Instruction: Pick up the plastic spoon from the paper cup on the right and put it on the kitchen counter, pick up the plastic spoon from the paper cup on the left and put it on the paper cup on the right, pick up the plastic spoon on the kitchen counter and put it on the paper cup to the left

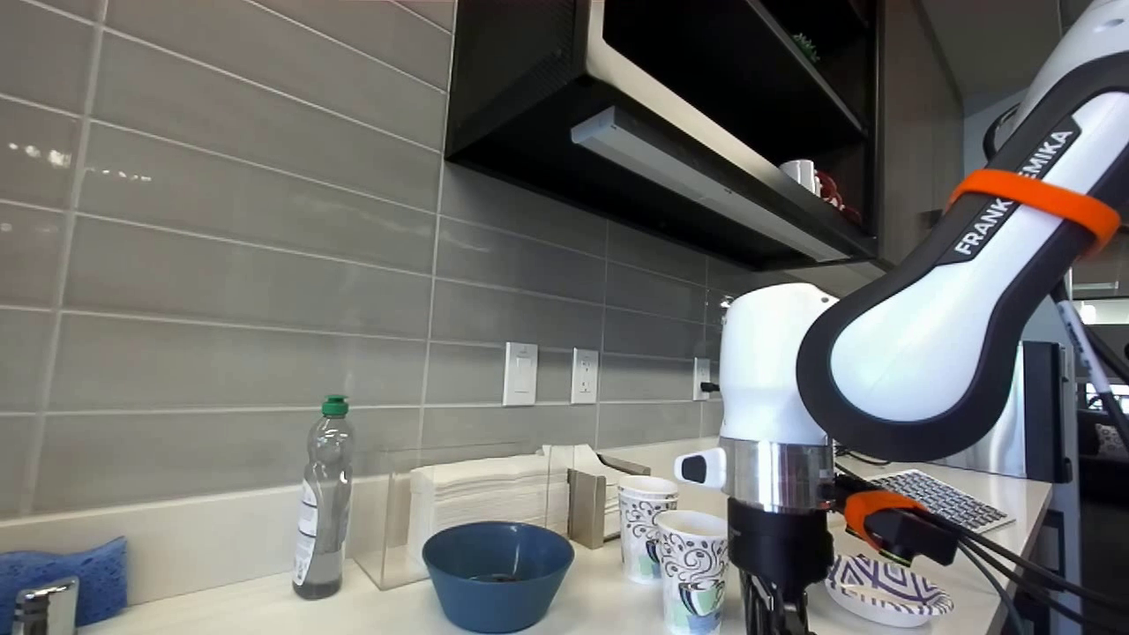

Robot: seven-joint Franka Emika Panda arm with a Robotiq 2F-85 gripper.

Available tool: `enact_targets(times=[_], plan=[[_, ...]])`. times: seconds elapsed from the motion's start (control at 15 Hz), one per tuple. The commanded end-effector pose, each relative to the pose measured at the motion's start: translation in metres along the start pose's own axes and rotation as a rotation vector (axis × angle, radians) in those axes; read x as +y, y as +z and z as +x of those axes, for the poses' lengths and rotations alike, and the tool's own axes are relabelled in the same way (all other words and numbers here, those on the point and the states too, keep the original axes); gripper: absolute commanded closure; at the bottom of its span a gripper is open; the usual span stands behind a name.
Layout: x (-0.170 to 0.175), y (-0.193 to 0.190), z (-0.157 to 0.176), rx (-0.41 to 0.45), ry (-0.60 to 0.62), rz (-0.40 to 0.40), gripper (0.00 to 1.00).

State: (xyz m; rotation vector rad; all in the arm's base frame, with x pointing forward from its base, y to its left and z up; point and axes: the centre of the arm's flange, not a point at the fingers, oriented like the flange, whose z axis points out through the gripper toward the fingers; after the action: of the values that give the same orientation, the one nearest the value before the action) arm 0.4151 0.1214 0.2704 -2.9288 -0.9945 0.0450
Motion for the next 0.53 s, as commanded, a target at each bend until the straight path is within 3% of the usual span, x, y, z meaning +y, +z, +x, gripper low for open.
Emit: enact_targets(times=[0.0,0.2,0.47], plan=[[0.008,0.005,0.009,0.028,-0.002,0.033,0.81],[0.006,-0.004,0.013,0.029,-0.013,0.028,0.99],[-0.004,-0.038,0.013,0.015,-0.050,-0.014,0.97]])
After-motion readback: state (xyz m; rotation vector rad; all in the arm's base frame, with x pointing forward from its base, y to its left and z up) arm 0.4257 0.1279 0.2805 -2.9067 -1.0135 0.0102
